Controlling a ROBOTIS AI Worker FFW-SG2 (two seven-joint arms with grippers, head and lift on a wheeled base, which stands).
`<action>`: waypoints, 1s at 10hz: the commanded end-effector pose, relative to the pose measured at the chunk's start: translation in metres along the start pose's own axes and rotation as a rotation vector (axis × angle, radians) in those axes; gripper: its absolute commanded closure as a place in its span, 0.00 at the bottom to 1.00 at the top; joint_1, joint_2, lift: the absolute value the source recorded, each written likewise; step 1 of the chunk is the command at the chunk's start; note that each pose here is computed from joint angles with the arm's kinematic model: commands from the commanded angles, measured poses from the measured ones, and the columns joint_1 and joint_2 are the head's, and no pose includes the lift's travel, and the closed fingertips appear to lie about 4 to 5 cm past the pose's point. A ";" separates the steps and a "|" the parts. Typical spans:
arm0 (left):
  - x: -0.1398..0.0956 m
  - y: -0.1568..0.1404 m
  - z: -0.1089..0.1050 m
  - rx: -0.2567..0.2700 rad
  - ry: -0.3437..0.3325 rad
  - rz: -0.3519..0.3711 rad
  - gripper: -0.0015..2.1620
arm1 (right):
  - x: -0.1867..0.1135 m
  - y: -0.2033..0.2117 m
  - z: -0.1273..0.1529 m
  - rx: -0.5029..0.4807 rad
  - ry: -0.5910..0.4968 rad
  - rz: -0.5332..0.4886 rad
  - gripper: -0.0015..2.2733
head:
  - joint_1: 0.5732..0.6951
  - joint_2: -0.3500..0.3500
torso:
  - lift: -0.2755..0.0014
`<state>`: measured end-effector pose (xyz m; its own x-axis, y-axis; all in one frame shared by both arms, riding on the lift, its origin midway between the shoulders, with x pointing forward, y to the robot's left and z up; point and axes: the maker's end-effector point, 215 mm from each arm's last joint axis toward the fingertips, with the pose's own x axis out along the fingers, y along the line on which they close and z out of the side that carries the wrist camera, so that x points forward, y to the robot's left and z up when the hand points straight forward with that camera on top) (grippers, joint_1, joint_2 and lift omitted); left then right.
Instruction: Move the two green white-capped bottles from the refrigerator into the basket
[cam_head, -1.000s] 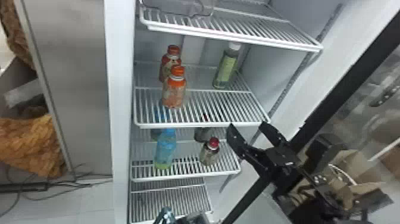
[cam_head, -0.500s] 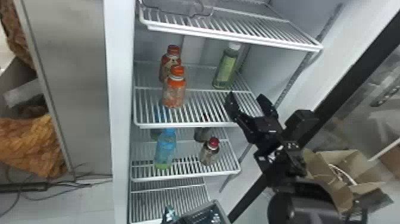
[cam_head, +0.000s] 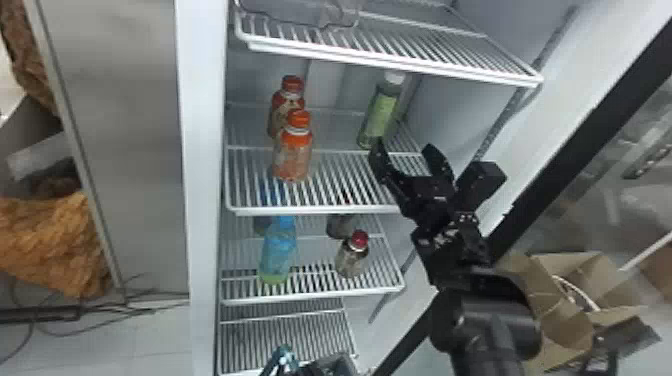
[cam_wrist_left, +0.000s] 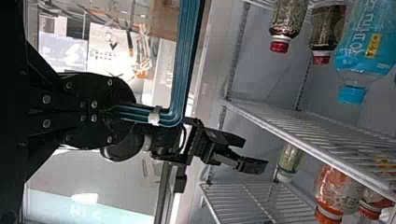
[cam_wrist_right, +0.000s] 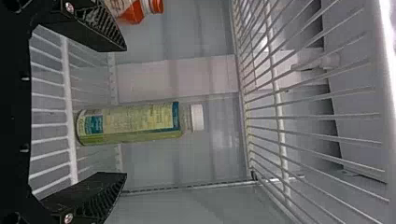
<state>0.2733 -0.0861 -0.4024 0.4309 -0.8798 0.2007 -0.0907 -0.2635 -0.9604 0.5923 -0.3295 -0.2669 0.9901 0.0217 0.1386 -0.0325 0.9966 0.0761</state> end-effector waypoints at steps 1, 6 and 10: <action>0.001 -0.001 0.000 -0.003 -0.002 -0.003 0.56 | 0.012 -0.005 0.005 -0.020 -0.007 -0.015 0.04 | 1.00 0.00 | 0.98; 0.003 -0.003 0.001 -0.002 -0.003 -0.008 0.56 | 0.049 -0.025 0.006 -0.056 -0.008 -0.076 0.04 | 1.00 0.00 | 0.98; 0.003 -0.004 0.002 -0.003 -0.002 -0.010 0.56 | 0.066 -0.017 -0.011 -0.045 0.026 -0.078 0.04 | 1.00 0.00 | 0.98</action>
<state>0.2766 -0.0874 -0.3987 0.4347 -0.8758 0.2098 -0.0891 -0.2736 -0.9577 0.6567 -0.3468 -0.2693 0.9920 -0.0584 0.1119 0.0543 0.9977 0.0396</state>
